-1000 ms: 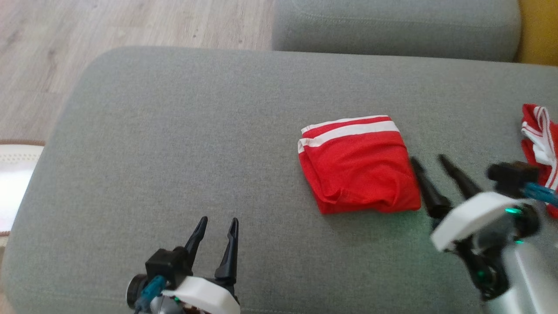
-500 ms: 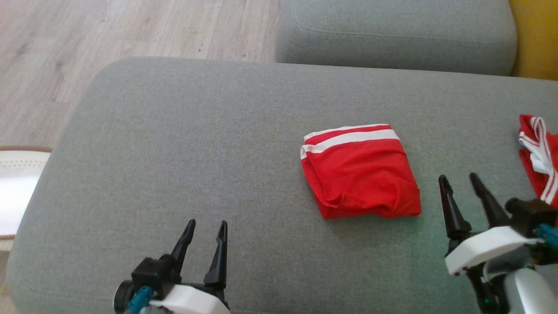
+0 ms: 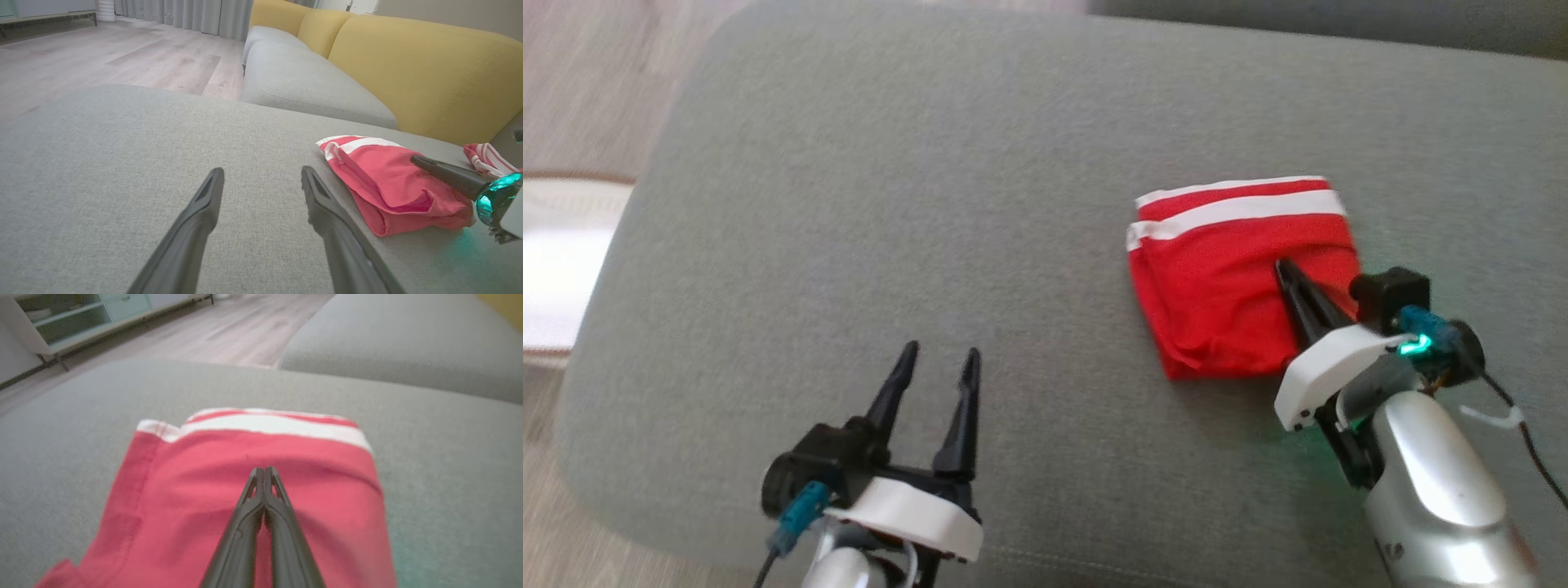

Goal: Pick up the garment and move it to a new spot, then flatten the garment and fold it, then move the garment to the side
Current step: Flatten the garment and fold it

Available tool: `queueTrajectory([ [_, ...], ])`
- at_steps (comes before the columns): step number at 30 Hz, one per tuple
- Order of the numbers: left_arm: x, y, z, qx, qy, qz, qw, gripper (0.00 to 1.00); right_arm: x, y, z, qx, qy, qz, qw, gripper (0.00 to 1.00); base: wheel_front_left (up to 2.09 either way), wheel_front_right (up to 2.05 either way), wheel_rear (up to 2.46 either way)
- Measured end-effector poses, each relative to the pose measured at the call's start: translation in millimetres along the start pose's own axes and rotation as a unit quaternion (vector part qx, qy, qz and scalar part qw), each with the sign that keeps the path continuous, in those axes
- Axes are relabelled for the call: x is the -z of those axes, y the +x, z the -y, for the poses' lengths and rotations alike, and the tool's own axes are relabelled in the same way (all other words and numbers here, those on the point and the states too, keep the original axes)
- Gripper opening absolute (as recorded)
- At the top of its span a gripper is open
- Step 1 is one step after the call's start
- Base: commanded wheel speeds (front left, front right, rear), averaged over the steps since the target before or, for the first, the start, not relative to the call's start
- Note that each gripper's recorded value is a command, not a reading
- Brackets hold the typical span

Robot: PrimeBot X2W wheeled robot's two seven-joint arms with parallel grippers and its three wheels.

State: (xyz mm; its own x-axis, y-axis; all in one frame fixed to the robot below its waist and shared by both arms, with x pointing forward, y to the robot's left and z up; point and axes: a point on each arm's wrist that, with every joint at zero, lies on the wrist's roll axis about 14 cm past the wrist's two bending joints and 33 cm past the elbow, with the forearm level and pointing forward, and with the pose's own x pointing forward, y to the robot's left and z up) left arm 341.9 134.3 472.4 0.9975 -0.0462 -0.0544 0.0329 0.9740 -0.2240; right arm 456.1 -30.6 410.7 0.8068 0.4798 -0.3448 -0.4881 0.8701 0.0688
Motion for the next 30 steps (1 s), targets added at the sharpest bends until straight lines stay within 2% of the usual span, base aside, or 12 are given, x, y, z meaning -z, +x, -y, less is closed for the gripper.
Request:
queueTrajectory([
  [6,5,-4,-16,-0.035,-0.003,-0.010,0.999,1.00,35,15,-28,-0.035,-0.001,-0.034,0.999,0.00,0.00,0.00,0.00],
  [12,-1,-8,-21,-0.043,-0.002,0.000,0.999,1.00,30,12,-47,-0.056,-0.003,-0.011,0.998,0.00,0.00,0.00,0.00],
  [16,-4,-7,-15,-0.034,-0.003,0.005,0.999,1.00,23,2,-48,-0.052,0.004,0.012,0.999,0.00,0.00,0.00,0.00],
  [20,-7,-5,-9,-0.021,-0.003,0.012,1.000,1.00,18,-15,-35,-0.027,0.024,0.034,0.999,0.00,0.00,0.00,0.00],
  [24,-8,-5,-4,-0.009,0.003,0.015,1.000,1.00,4,-34,-7,0.023,0.040,0.072,0.996,0.00,0.00,0.00,0.00],
  [30,0,-14,4,0.018,0.023,0.005,1.000,1.00,-6,-81,34,0.091,0.033,0.116,0.989,0.00,0.00,0.00,0.00],
])
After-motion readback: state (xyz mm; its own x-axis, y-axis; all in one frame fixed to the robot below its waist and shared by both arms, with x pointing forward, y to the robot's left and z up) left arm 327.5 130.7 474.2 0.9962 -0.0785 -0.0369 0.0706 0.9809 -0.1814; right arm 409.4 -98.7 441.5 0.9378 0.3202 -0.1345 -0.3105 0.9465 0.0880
